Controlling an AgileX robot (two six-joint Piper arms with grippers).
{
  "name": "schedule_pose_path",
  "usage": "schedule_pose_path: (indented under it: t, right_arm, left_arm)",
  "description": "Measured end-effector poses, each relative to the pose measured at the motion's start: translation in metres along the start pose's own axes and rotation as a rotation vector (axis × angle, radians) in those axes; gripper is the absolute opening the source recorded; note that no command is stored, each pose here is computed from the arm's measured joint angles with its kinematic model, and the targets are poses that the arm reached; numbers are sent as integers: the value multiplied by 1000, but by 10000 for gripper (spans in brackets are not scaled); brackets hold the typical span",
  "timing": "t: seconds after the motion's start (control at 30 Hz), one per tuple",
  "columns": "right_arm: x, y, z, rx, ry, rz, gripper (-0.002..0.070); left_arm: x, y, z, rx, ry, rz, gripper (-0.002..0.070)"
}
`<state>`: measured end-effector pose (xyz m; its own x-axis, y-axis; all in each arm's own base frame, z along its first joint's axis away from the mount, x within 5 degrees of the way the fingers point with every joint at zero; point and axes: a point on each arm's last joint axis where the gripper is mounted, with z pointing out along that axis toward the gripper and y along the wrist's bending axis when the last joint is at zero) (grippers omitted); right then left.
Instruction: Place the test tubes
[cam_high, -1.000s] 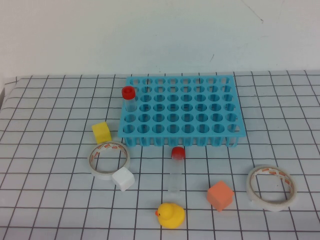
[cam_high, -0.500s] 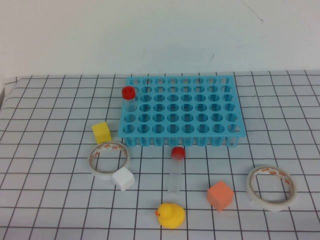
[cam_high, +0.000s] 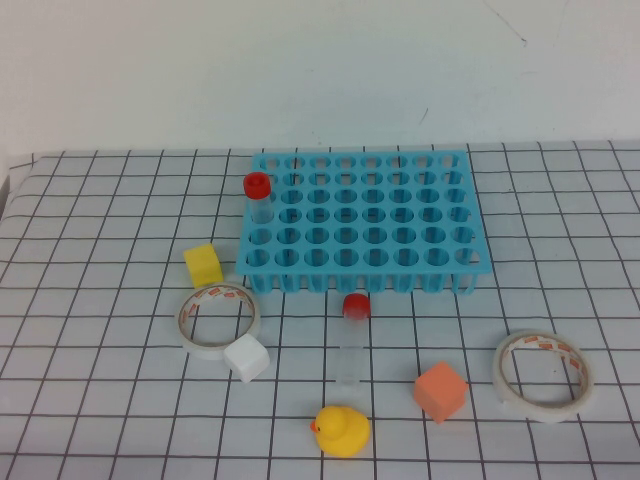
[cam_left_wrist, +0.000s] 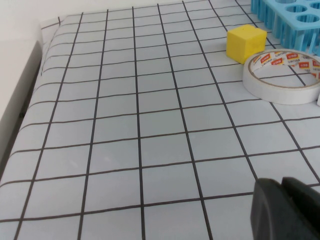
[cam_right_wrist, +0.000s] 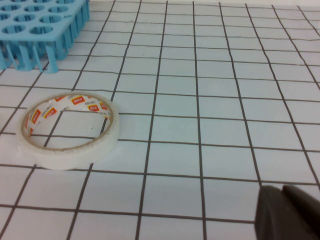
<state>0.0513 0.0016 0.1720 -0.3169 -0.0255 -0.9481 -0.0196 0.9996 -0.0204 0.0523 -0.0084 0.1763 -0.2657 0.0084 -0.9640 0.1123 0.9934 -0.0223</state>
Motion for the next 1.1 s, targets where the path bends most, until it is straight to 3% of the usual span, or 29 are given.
schedule_pose_path:
  t: [0.23,0.33,0.63,0.8,1.1]
  right_arm:
    - [0,0,0,0,-5,0,-1]
    - [-3,-1,1,6,-64,0,-1]
    - [-46,-4,-12,51,-558,-2,-1]
    - [-62,-6,-25,71,-786,-2,-1]
    - [-68,-7,-32,77,-886,29,-1]
  left_arm:
    - [-2,0,0,-4,-26,0,-1]
    - [-10,2,0,-18,-119,0,-1]
    - [-47,7,-14,-84,-552,0,-1]
    - [-56,9,-20,-103,-674,0,-2]
    - [-61,9,-25,-114,-747,-2,-1]
